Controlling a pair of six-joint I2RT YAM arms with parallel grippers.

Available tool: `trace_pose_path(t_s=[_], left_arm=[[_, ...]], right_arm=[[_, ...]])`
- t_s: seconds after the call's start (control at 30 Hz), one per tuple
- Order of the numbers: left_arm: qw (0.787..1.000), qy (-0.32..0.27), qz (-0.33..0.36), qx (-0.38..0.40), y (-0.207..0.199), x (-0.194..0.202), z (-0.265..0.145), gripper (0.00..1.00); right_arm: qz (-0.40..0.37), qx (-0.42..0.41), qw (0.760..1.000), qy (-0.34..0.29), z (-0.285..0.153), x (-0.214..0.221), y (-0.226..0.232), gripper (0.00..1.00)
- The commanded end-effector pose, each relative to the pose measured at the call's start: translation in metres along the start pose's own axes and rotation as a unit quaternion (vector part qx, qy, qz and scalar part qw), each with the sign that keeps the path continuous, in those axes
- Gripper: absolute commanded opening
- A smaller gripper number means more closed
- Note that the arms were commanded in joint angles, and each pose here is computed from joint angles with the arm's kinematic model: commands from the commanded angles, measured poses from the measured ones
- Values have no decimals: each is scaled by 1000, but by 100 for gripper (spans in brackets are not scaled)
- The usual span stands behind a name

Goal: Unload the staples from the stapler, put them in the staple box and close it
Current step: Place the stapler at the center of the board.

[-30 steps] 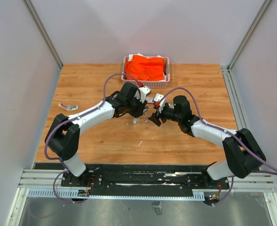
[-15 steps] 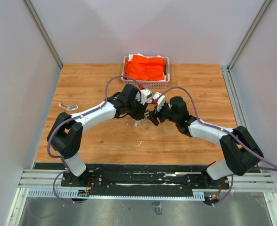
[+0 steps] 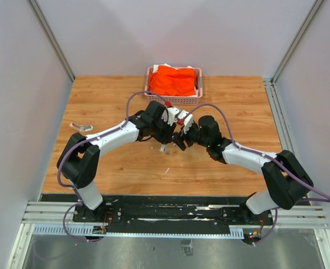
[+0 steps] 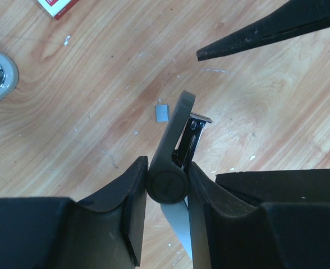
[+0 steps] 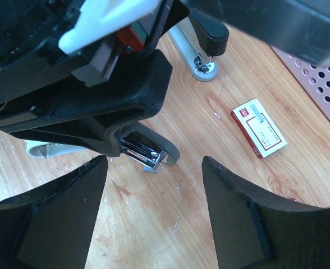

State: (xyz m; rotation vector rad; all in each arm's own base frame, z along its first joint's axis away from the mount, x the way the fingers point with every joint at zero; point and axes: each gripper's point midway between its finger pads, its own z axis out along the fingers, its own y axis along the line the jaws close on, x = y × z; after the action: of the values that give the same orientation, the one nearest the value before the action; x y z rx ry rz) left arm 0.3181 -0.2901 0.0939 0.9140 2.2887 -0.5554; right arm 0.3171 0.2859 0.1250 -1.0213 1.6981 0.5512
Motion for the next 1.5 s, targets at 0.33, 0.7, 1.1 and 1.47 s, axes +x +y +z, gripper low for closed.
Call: trace_pose_path(t_s=[0.33, 0.7, 1.1, 1.47], left_arm=[[1000, 4, 24, 6, 21, 2, -7, 0], [987, 31, 28, 158, -12, 19, -36, 0], [955, 26, 32, 295, -58, 27, -60, 0], [952, 19, 42, 301, -61, 26, -65, 0]], right_arm=[[-61, -17, 998, -25, -18, -24, -9, 70], [-161, -160, 970, -81, -45, -29, 25, 67], [-88, -280, 953, -78, -55, -31, 56, 61], [59, -316, 947, -23, -50, -23, 52, 43]])
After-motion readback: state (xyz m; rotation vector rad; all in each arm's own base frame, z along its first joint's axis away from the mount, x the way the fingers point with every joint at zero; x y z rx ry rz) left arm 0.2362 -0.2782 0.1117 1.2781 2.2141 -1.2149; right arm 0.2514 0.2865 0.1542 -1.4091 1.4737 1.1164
